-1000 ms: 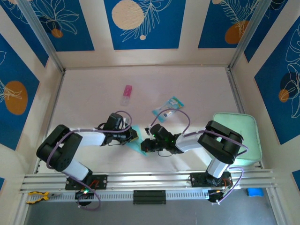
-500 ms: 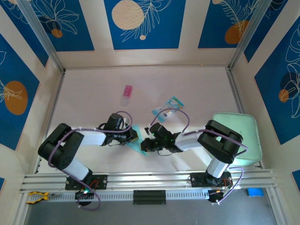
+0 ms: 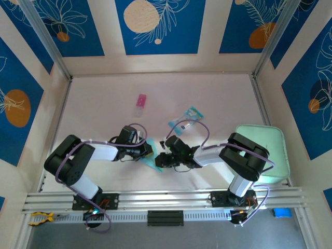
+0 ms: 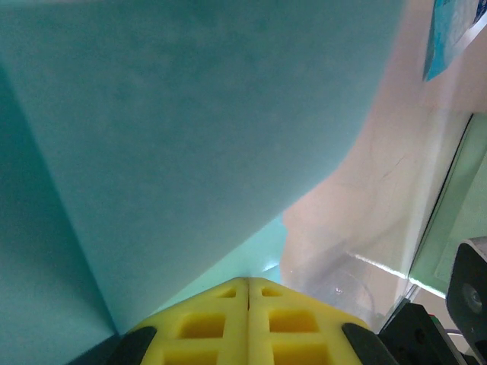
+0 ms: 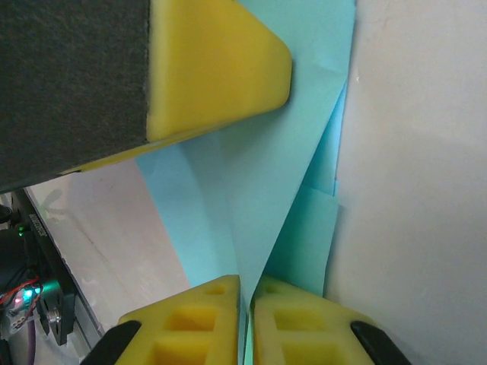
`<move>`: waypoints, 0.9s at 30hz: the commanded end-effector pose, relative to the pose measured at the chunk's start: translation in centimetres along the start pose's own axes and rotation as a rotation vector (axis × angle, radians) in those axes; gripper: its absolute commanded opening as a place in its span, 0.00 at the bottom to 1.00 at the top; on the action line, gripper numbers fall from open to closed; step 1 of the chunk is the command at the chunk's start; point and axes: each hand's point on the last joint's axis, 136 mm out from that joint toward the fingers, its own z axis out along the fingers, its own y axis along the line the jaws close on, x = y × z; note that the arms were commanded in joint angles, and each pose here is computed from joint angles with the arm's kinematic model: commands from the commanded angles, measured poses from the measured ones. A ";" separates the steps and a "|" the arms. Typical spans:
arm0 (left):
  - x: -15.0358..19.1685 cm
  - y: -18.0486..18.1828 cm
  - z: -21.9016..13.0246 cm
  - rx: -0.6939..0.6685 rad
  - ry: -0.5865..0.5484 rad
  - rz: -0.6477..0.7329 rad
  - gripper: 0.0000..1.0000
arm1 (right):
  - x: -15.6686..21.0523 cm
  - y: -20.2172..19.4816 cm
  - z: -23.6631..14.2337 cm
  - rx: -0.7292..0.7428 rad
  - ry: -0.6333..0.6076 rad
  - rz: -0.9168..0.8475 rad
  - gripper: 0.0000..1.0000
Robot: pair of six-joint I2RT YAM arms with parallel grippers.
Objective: Fold a paper plane with a square sheet of paper (pick it up from the middle)
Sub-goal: Perform the fourth fold on the wing at the bottom-center of the table.
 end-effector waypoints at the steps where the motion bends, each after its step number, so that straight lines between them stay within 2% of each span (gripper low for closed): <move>1: 1.0 2.1 0.4 -0.069 0.031 -0.024 0.00 | 1.8 -1.2 -0.6 0.047 0.068 0.038 0.15; 11: 1.0 2.0 0.3 -0.066 0.029 -0.022 0.00 | 3.2 -1.7 -0.7 0.068 0.102 0.045 0.16; 17: 1.0 2.0 0.2 -0.064 0.026 -0.021 0.00 | 3.8 -1.7 -0.7 0.056 0.122 0.051 0.07; 27: 1.0 2.2 0.2 -0.069 0.022 -0.022 0.00 | 5.0 -2.0 -1.2 0.045 0.144 0.059 0.11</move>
